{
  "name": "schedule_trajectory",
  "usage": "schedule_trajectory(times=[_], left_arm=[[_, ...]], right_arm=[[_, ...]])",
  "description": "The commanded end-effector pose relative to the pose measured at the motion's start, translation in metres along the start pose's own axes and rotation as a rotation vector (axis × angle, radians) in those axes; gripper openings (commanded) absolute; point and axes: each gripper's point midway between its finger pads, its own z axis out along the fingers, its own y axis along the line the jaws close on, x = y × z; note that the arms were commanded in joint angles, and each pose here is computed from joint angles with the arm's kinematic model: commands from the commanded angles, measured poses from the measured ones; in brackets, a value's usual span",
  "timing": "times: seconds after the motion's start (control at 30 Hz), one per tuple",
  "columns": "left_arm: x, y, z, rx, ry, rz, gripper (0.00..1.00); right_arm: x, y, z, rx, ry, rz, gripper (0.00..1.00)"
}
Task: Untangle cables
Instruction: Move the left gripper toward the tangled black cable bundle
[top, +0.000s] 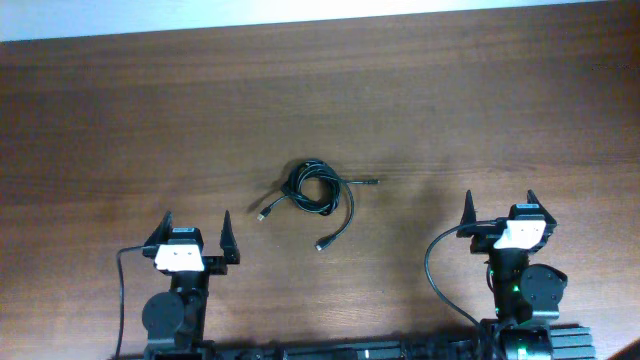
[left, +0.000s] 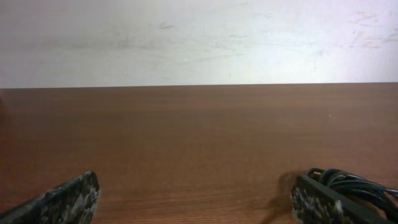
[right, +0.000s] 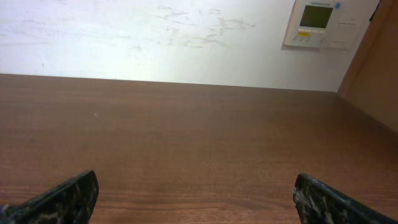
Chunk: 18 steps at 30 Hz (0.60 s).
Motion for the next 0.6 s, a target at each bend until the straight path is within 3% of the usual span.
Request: schedule_trajectory(times=[0.0, 0.4, 0.57], left_arm=[[0.001, -0.002, 0.000, 0.011, -0.003, 0.022, 0.99], [-0.001, -0.001, 0.000, 0.007, -0.010, 0.022, 0.99], [-0.026, -0.043, -0.008, 0.255, -0.097, -0.013, 0.99]], right_arm=[[0.003, 0.002, 0.000, -0.008, 0.006, -0.008, 0.99], [0.003, 0.002, 0.000, -0.007, 0.006, -0.008, 0.98], [0.003, 0.002, 0.000, -0.007, 0.006, -0.008, 0.99]])
